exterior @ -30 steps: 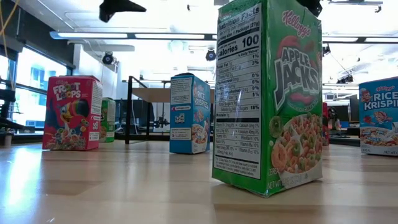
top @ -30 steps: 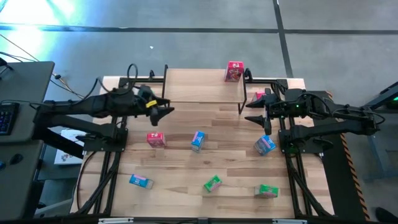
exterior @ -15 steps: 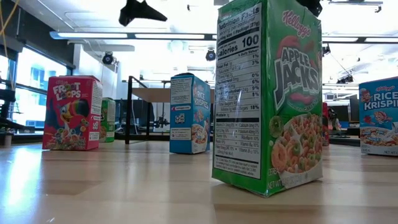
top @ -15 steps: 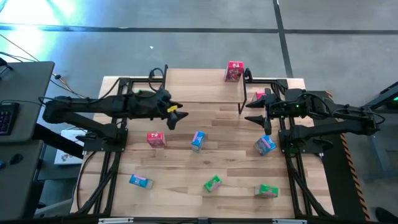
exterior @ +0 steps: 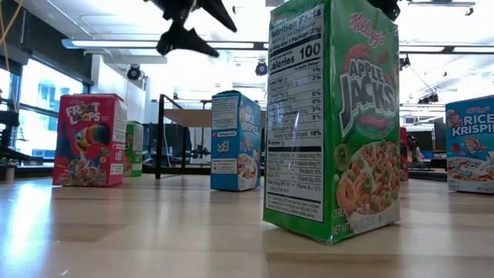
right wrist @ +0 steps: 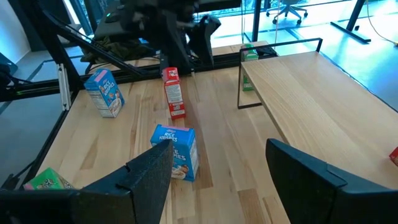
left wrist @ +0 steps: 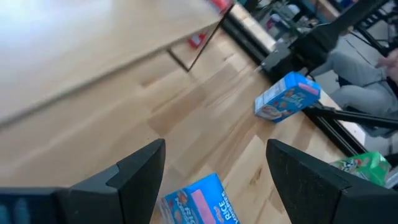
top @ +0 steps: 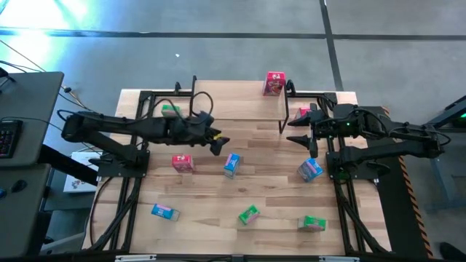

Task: Stack cereal on shelf
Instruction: Put the top left blue cereal box on the shelf

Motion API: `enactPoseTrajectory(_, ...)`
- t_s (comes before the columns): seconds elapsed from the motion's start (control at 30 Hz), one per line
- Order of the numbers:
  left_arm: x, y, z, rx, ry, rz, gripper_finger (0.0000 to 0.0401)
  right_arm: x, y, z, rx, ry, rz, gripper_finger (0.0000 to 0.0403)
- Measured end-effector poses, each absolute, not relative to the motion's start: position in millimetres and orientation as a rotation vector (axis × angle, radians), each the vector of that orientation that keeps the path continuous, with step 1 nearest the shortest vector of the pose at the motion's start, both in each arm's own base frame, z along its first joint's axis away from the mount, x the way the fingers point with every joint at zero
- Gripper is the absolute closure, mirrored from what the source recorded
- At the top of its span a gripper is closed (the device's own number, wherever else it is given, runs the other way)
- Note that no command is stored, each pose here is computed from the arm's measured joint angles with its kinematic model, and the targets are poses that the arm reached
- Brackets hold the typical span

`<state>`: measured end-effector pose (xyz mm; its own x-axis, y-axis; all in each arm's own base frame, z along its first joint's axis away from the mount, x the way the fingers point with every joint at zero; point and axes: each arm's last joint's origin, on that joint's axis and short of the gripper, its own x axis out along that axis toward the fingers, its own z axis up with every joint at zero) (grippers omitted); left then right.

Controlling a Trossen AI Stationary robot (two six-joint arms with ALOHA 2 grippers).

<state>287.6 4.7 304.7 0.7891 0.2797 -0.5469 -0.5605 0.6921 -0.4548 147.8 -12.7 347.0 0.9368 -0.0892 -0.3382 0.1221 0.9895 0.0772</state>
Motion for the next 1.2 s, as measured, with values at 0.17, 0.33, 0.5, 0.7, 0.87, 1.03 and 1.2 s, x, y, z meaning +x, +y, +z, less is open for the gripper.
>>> enactPoseTrajectory(0.17, 297.2, 2.0, 292.2, -0.730, 0.514, 0.469, 0.0130, 147.8, -12.7, 347.0, 0.098, 0.341, -0.108, 0.0152)
enactPoseTrajectory(0.33, 305.6, 0.0, 282.1, -0.765, 0.561, 0.428, 0.0130, 147.8, -12.7, 347.0, 0.098, 0.341, -0.108, 0.0152)
enactPoseTrajectory(0.5, 312.0, -4.6, 274.5, -0.795, 0.606, 0.435, 0.0130, 147.8, -12.7, 347.0, 0.098, 0.341, -0.108, 0.0152)
enactPoseTrajectory(0.7, 325.6, -9.7, 273.4, -0.806, 0.671, 0.468, 0.0130, 147.8, -12.7, 346.9, 0.097, 0.342, -0.108, 0.0152)
enactPoseTrajectory(0.87, 334.0, -12.3, 265.8, -0.826, 0.721, 0.502, 0.0130, 147.8, -12.6, 346.9, 0.098, 0.342, -0.108, 0.0152)
enactPoseTrajectory(1.03, 338.1, -15.7, 254.5, -0.858, 0.765, 0.525, 0.0130, 147.5, -12.6, 346.4, 0.098, 0.348, -0.108, 0.0152)
enactPoseTrajectory(1.2, 345.0, -18.3, 243.9, -0.877, 0.791, 0.517, 0.0130, 147.4, -12.6, 346.2, 0.098, 0.351, -0.108, 0.0152)
